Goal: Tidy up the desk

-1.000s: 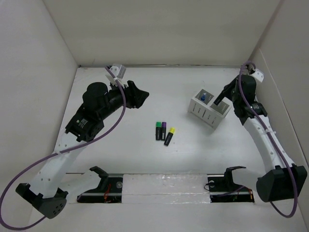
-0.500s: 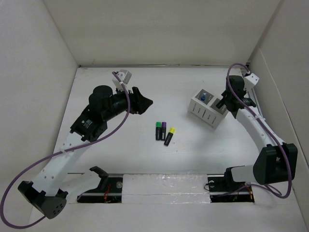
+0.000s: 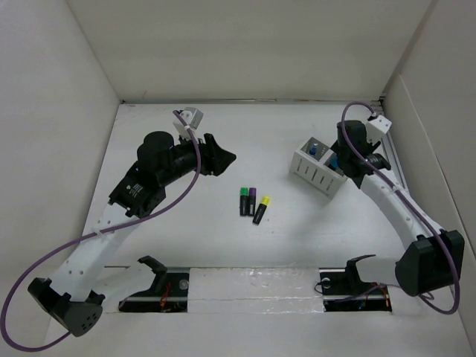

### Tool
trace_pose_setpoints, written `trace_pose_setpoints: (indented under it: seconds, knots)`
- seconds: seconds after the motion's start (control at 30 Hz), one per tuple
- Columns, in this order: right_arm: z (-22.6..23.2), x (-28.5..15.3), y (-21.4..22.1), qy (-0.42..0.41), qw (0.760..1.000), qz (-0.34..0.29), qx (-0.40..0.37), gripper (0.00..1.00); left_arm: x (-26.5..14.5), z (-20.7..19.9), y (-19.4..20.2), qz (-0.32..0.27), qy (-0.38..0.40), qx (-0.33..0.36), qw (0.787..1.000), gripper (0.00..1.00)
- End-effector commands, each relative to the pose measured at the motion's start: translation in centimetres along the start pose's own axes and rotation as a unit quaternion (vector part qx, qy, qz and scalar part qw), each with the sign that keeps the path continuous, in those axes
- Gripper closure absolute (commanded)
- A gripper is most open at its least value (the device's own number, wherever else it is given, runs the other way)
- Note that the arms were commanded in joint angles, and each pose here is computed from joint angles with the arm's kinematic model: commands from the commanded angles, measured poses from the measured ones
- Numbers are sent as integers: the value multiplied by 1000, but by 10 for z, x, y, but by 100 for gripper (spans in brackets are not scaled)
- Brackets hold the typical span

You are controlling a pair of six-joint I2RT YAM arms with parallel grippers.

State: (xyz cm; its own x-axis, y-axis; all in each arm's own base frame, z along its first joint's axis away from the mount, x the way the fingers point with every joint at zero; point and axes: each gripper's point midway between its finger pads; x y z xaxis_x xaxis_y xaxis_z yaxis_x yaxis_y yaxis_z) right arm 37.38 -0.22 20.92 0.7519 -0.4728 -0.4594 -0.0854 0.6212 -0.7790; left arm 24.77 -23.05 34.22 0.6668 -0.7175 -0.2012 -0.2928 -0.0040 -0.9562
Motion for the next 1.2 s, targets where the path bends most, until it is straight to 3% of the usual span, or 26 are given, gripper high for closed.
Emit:
trace_pose_setpoints:
  seconds: [0.0, 0.03, 0.07, 0.13, 0.17, 0.23, 0.37, 0.4, 0.43, 0.47, 0.57, 0.6, 0.83, 1.17]
  knots:
    - [25, -31, -33, -54, 998, -11, 15, 41, 0, -5, -18, -31, 12, 5, 999, 48]
    - [35, -53, -29, -93, 996, 12, 3, 65, 1, -5, -19, -30, 10, 5, 999, 48]
    - [35, -53, -29, -93, 996, 12, 3, 65, 1, -5, -19, -30, 9, 5, 999, 48]
    - [60, -86, 4, -187, 978, 85, -19, 85, 1, -2, -18, -27, 3, 7, 1000, 48]
    - [65, -98, 22, -215, 969, 115, -31, 100, 1, -1, -18, -25, -1, 7, 1000, 48]
    - [66, -130, 80, -257, 944, 195, -64, 100, 0, 2, -19, -26, -11, 6, 1000, 48]
    - [44, -162, 155, -259, 916, 286, -112, 100, -3, 6, -19, -33, -22, 4, 999, 47]
    - [42, -168, 173, -259, 907, 310, -118, 96, -3, 5, -18, -32, -21, 4, 999, 47]
    - [37, -172, 187, -255, 901, 327, -131, 88, -1, 6, -16, -26, -22, 4, 999, 47]
    - [36, -178, 197, -258, 894, 338, -139, 67, 0, 7, -16, -25, -23, 8, 999, 47]
    - [36, -190, 230, -249, 879, 368, -170, 44, 1, 7, -18, -25, -23, 11, 999, 47]
    - [34, -187, 244, -238, 877, 376, -183, 41, 2, 8, -17, -26, -24, 11, 999, 47]
    - [44, -155, 286, -189, 884, 366, -219, 41, 8, 7, -12, -19, -14, 13, 1000, 47]
    - [45, -108, 305, -132, 899, 346, -233, 51, 1, 9, -13, -23, -25, 24, 999, 47]
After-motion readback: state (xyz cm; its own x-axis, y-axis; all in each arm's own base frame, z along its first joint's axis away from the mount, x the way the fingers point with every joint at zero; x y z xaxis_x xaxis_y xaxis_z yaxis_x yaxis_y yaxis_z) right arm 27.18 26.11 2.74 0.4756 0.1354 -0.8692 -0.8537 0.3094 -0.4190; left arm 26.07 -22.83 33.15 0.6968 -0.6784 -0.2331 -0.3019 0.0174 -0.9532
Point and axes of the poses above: each gripper's point midway between its finger pads, its own x axis out along the fingers, its own z axis along the line the jaws close on, y = z × x, and after that the axes turned 15 degrees about x, right-handed
